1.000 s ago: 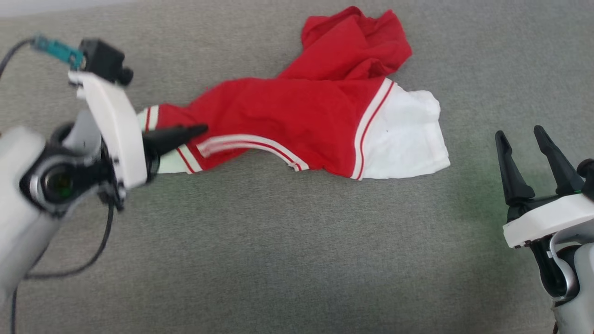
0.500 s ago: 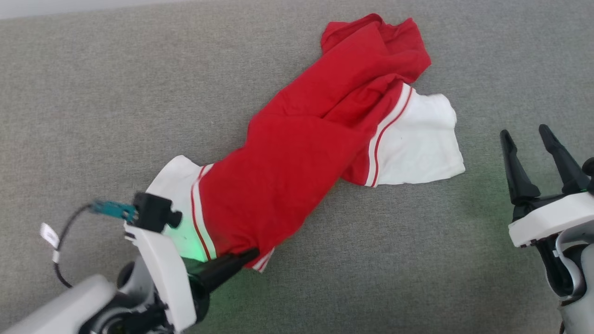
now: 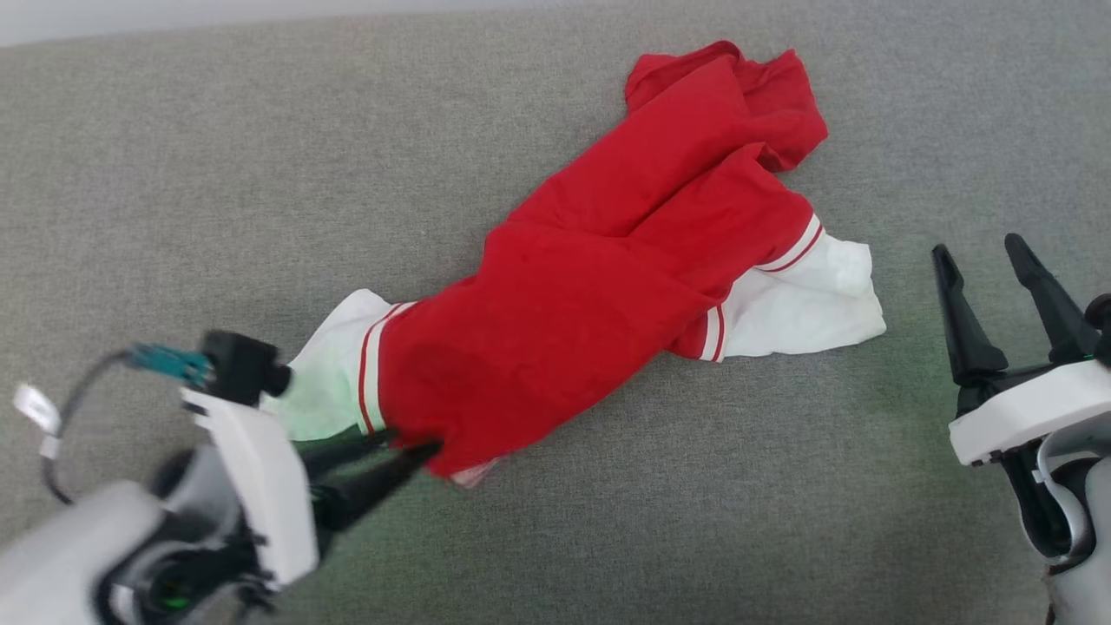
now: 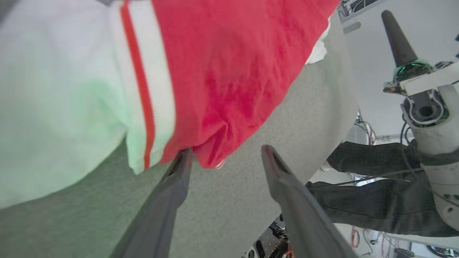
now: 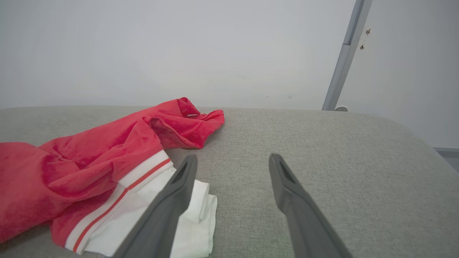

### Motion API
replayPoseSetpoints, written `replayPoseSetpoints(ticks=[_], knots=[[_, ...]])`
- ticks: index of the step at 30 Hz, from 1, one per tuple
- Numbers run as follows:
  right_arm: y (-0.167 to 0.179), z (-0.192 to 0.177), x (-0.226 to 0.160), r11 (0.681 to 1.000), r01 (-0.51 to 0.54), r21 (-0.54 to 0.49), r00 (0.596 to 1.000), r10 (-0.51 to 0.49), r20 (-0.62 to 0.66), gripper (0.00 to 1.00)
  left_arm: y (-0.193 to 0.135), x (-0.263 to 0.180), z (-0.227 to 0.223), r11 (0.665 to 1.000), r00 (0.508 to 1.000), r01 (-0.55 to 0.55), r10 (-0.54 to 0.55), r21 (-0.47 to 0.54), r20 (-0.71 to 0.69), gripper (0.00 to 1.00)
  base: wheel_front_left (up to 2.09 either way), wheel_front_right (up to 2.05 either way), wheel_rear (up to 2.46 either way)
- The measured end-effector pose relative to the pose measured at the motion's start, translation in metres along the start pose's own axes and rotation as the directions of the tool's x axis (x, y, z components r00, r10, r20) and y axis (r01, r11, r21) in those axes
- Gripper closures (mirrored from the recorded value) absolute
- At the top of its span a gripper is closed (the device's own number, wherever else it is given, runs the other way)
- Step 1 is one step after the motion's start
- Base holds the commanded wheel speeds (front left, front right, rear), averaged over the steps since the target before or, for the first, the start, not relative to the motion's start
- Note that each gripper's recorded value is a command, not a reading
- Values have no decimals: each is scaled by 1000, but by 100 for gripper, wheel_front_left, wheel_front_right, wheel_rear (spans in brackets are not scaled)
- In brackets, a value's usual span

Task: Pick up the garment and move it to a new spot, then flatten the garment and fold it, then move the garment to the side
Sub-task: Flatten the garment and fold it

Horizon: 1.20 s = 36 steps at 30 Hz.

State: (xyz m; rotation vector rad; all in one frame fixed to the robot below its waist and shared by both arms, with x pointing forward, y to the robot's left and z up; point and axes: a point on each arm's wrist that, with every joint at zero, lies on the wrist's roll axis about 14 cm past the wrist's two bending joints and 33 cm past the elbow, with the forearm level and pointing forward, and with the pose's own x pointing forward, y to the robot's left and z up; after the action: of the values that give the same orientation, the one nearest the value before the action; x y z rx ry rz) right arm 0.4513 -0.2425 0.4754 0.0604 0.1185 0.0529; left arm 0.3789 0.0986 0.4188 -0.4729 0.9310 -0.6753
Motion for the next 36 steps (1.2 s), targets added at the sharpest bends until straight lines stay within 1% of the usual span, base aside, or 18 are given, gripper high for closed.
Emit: replayPoseSetpoints(ticks=[3, 6, 8, 11, 14, 17, 19, 20, 22, 23, 25, 28, 30, 34, 36], knots=[[3, 0, -1, 1000, -5, 3, 1000, 5, 1, 0, 6, -22, 22, 993, 998, -59, 58, 100, 10, 0, 0, 0, 0], [4, 1, -3, 1000, -7, 5, 1000, 7, 3, 0, 4, -39, 40, 976, 995, -98, 96, 192, 17, 0, 0, 0, 0], [3, 1, -4, 1000, -4, 5, 1000, 4, 3, 0, 1, -46, 45, 960, 993, -111, 114, 256, 2, 0, 0, 0, 0], [0, 1, -6, 1000, 2, 6, 1000, -2, 3, 0, 10, -54, 46, 915, 984, -152, 176, 374, -30, 0, 0, 0, 0], [-2, 0, -8, 1000, 6, 5, 1000, -6, -1, 0, 20, -53, 36, 887, 974, -157, 212, 434, -83, 0, 0, 0, 0], [-3, -1, -8, 1000, 8, 3, 1000, -8, -2, 0, 42, -55, 34, 829, 951, -193, 290, 526, -108, 0, 0, 0, 0], [-3, -2, -8, 1000, 7, 2, 1000, -7, -6, 0, 55, -54, 38, 798, 938, -218, 330, 562, -104, 0, 0, 0, 0], [-3, -3, -7, 1000, 7, 1, 1000, -7, -8, 0, 59, -52, 39, 790, 935, -220, 338, 572, -107, 0, 0, 0, 0], [-3, -4, -7, 1000, 5, -1, 1000, -5, -13, 0, 66, -47, 39, 789, 930, -217, 345, 575, -123, 0, 0, 0, 0], [-3, -5, -7, 1000, 4, -2, 1000, -4, -17, 0, 70, -45, 39, 779, 926, -218, 355, 588, -127, 0, 0, 0, 0], [-4, -6, -7, 1000, 5, -6, 1000, -5, -20, 0, 74, -40, 38, 773, 923, -210, 359, 598, -140, 0, 0, 0, 0], [-9, -5, -7, 1000, 16, -12, 1000, -16, -23, 0, 71, -28, 32, 781, 929, -172, 331, 600, -164, 0, 0, 0, 0], [-11, -6, -7, 1000, 21, -15, 999, -22, -24, 0, 70, -22, 32, 777, 931, -159, 323, 609, -169, 0, 0, 0, 0], [-12, -11, -5, 1000, 23, -13, 999, -24, -35, 0, 82, -12, 23, 771, 913, -152, 349, 619, -210, 0, 0, 0, 0], [-11, -11, -3, 1000, 20, -14, 999, -21, -37, 0, 88, -8, 17, 776, 904, -148, 358, 613, -235, 0, 0, 0, 0]])
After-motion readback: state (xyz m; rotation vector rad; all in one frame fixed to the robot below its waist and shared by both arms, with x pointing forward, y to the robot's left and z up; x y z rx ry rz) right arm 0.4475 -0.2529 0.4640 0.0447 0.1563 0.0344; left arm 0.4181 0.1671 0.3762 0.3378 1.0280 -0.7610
